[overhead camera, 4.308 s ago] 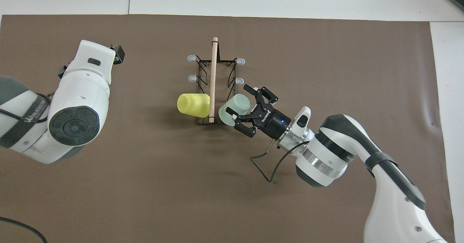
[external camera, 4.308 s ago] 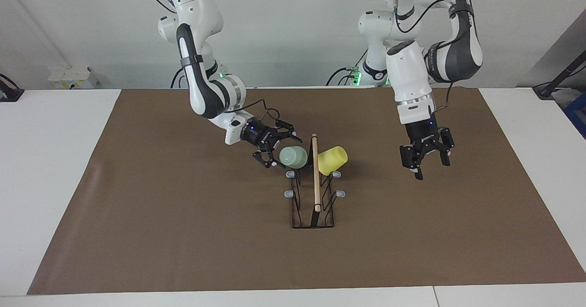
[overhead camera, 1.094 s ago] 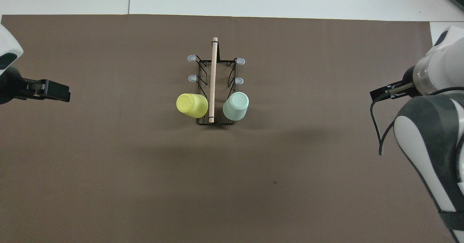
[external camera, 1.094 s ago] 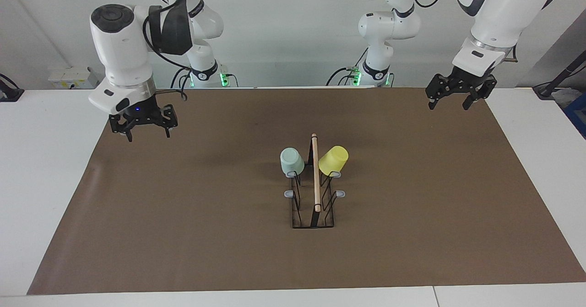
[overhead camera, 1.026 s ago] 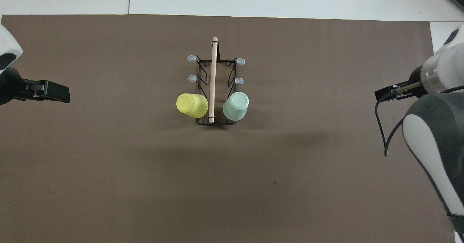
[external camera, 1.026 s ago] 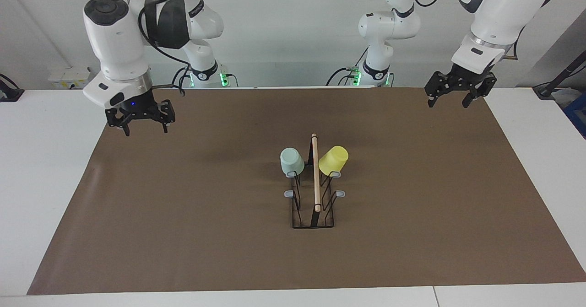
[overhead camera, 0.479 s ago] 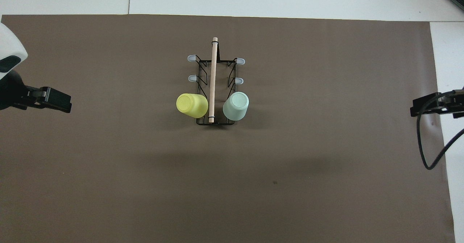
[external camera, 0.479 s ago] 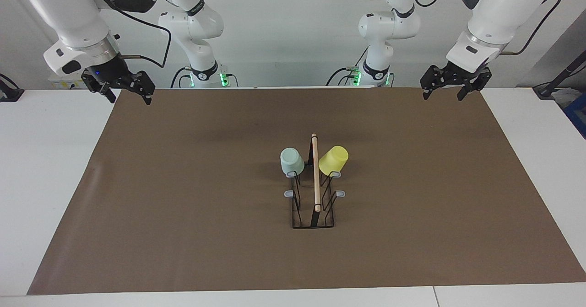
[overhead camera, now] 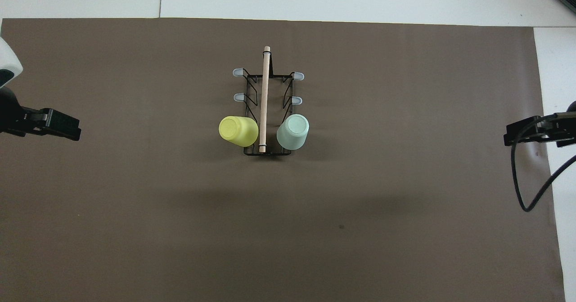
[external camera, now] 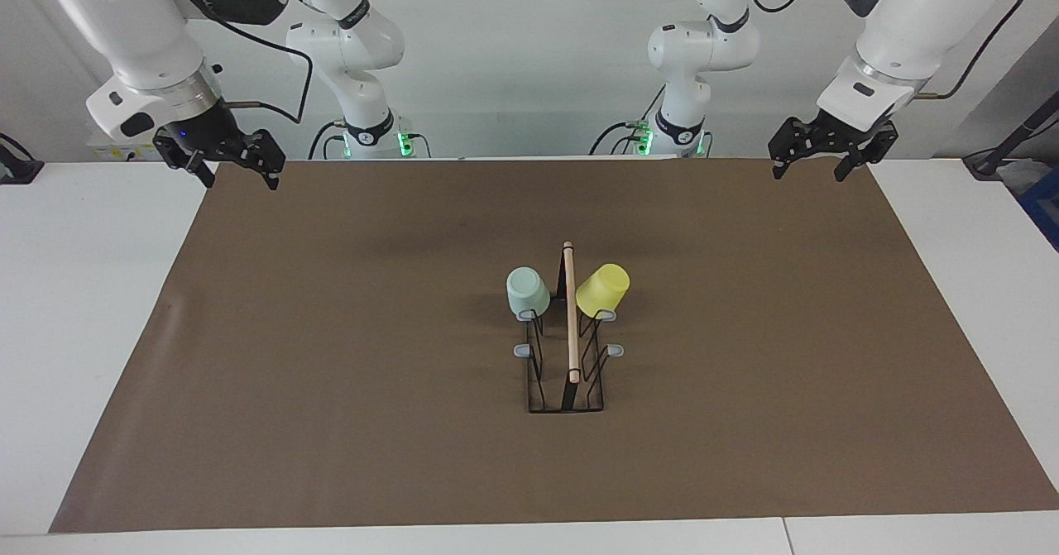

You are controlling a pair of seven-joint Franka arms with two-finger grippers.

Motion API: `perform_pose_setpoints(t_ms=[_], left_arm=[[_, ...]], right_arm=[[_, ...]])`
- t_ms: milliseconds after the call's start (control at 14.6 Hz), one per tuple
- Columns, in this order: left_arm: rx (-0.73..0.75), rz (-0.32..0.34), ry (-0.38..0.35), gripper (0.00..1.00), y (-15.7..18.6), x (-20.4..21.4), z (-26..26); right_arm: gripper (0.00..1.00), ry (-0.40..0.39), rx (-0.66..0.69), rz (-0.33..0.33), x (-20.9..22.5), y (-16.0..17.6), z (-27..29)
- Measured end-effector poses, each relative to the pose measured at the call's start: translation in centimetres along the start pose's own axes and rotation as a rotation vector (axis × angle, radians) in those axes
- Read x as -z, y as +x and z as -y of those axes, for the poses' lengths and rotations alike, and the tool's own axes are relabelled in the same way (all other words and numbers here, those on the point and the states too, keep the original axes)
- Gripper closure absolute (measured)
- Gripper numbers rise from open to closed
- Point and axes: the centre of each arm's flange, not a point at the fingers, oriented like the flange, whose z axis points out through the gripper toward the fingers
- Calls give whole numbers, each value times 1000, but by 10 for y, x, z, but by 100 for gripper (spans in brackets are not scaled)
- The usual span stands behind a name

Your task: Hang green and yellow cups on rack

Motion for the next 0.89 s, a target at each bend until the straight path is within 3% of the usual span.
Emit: perform_pose_setpoints(t_ms=[547,889], left_arm=[[2,-1,-3,0,-1,0,9],[0,-4,-41,0,-1,1,6]], right_arm=[[0,16,5,-12,12,-1,7],[0,17,3,-12,12,-1,7]])
